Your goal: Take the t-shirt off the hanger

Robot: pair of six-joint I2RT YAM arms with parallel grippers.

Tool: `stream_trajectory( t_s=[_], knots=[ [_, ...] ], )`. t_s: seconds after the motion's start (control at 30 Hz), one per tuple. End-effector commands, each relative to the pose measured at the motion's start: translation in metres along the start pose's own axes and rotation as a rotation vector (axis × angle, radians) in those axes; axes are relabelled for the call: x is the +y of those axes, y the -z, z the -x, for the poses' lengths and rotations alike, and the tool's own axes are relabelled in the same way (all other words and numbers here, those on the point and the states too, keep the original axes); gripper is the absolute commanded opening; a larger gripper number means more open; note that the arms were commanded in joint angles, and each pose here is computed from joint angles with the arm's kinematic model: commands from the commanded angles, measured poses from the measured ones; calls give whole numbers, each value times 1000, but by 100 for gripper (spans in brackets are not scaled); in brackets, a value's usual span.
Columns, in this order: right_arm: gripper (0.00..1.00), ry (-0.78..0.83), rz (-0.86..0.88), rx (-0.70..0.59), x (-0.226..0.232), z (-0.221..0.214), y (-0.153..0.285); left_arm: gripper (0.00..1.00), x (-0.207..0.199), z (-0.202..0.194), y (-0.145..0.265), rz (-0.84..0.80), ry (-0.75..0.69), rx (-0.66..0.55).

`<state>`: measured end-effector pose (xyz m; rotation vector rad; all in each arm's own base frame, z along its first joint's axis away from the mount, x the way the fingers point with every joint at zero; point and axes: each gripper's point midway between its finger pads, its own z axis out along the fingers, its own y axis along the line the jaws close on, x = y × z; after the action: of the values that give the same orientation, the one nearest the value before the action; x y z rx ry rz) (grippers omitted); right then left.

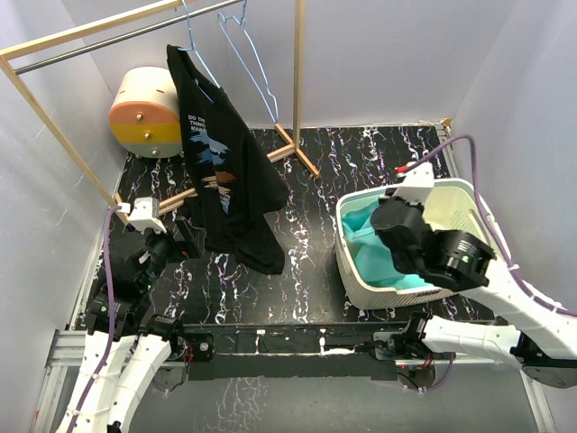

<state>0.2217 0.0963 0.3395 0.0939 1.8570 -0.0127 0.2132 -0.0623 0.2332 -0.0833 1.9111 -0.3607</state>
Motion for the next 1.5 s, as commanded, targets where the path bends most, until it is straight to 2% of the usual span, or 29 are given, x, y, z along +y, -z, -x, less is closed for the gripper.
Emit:
stream_trajectory(
  t_s=[0.0,0.07,0.1,0.13,0.27,0.3,0.33,0.47,0.57,0.6,0.63,0.7,0.73,0.77,0.93,1.0,1.07,1.1,1.2,1.3,1.47],
  knots=[
    [8,-60,0,80,3,-30,0,88,-4,-2,-2,-19,-4,10],
    [8,-61,-16,106,-2,-40,0,88,-3,-2,-2,-19,-5,10],
    [11,-66,-26,115,-6,-45,1,88,-3,-2,-2,-18,-5,9],
    [19,-70,-37,123,-11,-49,3,88,-3,-1,-2,-18,-4,7],
    [85,-124,-36,135,-28,-54,14,88,-4,-3,-2,-20,-5,12],
    [94,-138,-25,133,-29,-52,16,88,-4,-3,-2,-20,-6,11],
    [96,-152,-14,130,-30,-49,18,88,-4,-3,-3,-21,-6,13],
    [88,-166,94,109,-16,-28,26,88,-4,-4,-4,-23,-5,19],
    [75,-79,250,95,19,-10,28,88,-5,-4,-4,-24,-7,21],
    [67,-49,300,100,34,-7,27,88,-5,-4,-4,-25,-6,21],
    [54,-14,352,107,50,-2,27,88,-4,-4,-4,-22,-5,21],
    [19,43,421,134,80,3,24,88,-4,-4,-4,-19,-6,22],
    [9,74,457,147,96,6,23,88,-4,-5,-4,-19,-5,23],
    [8,101,497,158,114,10,21,88,-4,-4,-4,-18,-5,22],
    [8,188,648,188,187,38,12,88,-2,-4,-4,-10,-2,20],
    [8,236,682,240,206,40,0,88,-2,-5,-4,-8,-1,22],
    [8,246,683,236,218,55,-14,88,-2,-4,-4,-7,-1,21],
    [13,239,687,222,224,65,-21,88,-2,-4,-4,-8,-1,18],
    [39,198,762,128,249,105,-31,89,-2,-4,-4,-9,-2,18],
    [59,149,872,-16,272,147,-19,89,-2,-4,-3,-9,0,17],
    [64,78,932,-170,287,177,-15,89,-1,-4,-3,-6,0,17]
  ],
)
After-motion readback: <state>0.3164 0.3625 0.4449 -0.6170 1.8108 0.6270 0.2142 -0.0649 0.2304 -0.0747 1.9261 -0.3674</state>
